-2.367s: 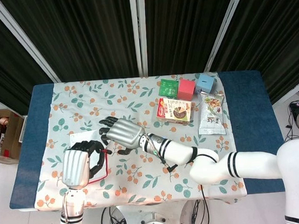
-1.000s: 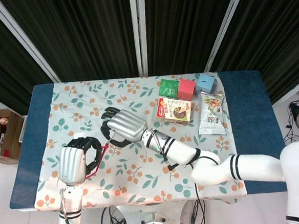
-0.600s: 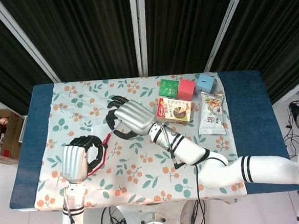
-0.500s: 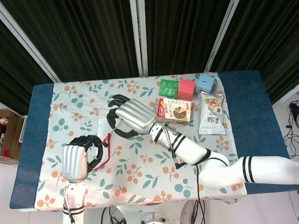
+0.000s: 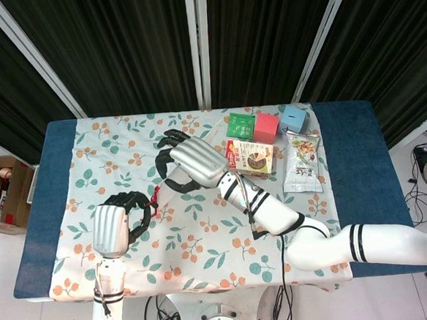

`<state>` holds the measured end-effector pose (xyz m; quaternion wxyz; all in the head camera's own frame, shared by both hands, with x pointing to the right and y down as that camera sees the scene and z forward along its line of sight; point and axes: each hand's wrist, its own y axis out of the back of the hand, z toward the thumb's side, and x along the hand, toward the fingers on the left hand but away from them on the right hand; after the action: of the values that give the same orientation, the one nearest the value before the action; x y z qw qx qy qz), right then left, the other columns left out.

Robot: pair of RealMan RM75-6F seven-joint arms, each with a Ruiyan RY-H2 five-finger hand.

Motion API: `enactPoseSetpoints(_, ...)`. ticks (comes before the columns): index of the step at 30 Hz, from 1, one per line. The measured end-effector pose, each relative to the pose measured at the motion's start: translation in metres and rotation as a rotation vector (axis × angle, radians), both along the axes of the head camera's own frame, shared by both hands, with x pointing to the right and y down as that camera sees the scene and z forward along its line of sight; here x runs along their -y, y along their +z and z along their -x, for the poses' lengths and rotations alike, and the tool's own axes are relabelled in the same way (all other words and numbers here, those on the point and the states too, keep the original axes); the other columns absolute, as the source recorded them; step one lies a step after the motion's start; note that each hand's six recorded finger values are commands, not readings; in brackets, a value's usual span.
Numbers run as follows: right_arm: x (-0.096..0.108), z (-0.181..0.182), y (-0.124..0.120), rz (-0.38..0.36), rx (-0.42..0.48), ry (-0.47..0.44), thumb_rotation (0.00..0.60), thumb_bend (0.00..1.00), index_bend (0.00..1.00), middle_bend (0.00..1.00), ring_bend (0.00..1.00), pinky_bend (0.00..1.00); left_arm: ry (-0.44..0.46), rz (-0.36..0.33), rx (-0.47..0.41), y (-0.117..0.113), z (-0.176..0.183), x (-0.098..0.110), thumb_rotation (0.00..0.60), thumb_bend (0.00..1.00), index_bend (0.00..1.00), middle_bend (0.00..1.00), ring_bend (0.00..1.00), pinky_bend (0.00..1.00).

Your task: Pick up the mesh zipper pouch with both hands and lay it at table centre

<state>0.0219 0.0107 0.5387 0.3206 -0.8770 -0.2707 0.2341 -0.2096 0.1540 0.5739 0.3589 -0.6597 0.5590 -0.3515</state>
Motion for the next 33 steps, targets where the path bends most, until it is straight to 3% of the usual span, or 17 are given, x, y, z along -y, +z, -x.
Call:
enactPoseSetpoints(17,0.014,-0.017,-0.028,0.007,0.101,0.066,0.600,0.46,1.00,0.48,0.21,0.12,-0.001,0.054,0.012,0.020,0.000,-0.003,0.600,0.47,0.67,0.59,0.57,0.60)
enactPoseSetpoints(33,0.032,-0.047,-0.051,0.003,0.186,0.158,0.600,0.45,1.00,0.48,0.21,0.12,-0.030,0.175,0.086,0.067,0.018,-0.018,0.600,0.47,0.67,0.59,0.56,0.60)
